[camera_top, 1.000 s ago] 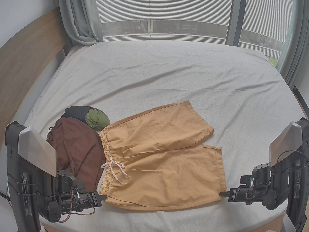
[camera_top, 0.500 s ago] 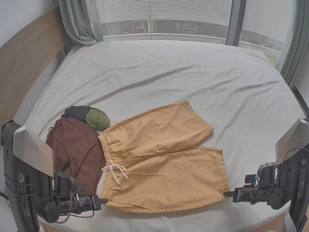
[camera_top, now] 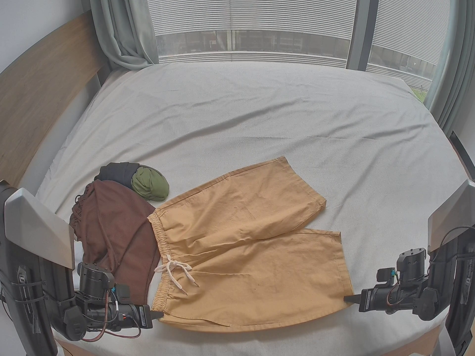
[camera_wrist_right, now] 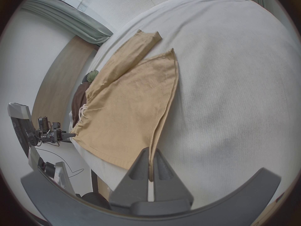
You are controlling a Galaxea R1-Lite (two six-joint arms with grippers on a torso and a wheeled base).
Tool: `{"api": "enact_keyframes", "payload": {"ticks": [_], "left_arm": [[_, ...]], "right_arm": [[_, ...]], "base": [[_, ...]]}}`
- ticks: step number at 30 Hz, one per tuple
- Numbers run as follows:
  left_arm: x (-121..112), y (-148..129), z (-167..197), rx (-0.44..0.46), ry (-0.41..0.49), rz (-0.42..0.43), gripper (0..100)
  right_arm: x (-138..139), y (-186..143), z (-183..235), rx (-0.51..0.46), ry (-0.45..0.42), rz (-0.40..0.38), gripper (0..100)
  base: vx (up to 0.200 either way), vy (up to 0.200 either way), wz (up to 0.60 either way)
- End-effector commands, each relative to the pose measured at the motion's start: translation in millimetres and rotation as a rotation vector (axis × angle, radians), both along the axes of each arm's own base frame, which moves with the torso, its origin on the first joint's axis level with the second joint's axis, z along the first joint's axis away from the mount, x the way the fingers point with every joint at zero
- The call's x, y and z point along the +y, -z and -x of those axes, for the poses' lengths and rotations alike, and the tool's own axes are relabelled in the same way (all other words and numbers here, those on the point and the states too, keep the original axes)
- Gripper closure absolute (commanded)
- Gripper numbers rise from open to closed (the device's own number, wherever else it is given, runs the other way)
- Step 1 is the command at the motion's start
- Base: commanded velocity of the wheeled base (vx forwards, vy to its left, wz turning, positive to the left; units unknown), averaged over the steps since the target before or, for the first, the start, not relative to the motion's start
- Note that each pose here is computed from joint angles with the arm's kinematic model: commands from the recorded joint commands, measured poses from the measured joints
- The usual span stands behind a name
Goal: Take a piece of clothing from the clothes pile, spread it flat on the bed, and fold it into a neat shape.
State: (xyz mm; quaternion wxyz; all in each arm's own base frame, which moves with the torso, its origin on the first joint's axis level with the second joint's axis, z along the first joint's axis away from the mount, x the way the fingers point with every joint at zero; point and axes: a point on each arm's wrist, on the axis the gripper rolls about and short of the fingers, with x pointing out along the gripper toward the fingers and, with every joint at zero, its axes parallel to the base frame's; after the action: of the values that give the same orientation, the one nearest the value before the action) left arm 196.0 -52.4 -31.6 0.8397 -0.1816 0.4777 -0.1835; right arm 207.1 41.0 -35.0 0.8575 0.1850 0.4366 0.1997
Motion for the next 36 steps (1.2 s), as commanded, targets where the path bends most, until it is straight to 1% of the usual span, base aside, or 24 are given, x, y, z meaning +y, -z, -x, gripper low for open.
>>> {"api": "enact_keyframes", "payload": {"ticks": [1, 3, 4, 5, 7, 10, 21, 28, 36], "left_arm": [[-1, -4, 0, -0.045, -0.001, 0.016, 100], [-2, -8, -5, -0.086, -0.020, 0.043, 100], [-2, -8, -5, -0.089, -0.022, 0.046, 100], [-4, -13, -9, -0.131, -0.047, 0.083, 100], [-7, -18, -12, -0.162, -0.066, 0.112, 100], [-9, -21, -16, -0.176, -0.079, 0.133, 100], [-10, -28, -30, -0.219, -0.130, 0.179, 100], [-11, -30, -37, -0.234, -0.161, 0.202, 100], [-11, -35, -41, -0.249, -0.179, 0.226, 100]], "right_arm": [[0, -12, 0, -0.060, -0.008, -0.032, 100], [0, -16, -3, -0.103, -0.007, -0.043, 100], [0, -16, -3, -0.103, -0.005, -0.043, 100], [1, -22, -4, -0.132, -0.010, -0.048, 100], [2, -30, -4, -0.164, -0.012, -0.058, 100], [4, -34, -8, -0.188, -0.007, -0.076, 100], [10, -61, -35, -0.343, 0.028, -0.157, 100], [11, -66, -47, -0.385, 0.037, -0.171, 100], [13, -74, -62, -0.429, 0.054, -0.213, 100]], "base": [[0.000, 0.000, 0.00], [0.000, 0.000, 0.00], [0.000, 0.000, 0.00], [0.000, 0.000, 0.00], [0.000, 0.000, 0.00], [0.000, 0.000, 0.00], [0.000, 0.000, 0.00], [0.000, 0.000, 0.00], [0.000, 0.000, 0.00]]}}
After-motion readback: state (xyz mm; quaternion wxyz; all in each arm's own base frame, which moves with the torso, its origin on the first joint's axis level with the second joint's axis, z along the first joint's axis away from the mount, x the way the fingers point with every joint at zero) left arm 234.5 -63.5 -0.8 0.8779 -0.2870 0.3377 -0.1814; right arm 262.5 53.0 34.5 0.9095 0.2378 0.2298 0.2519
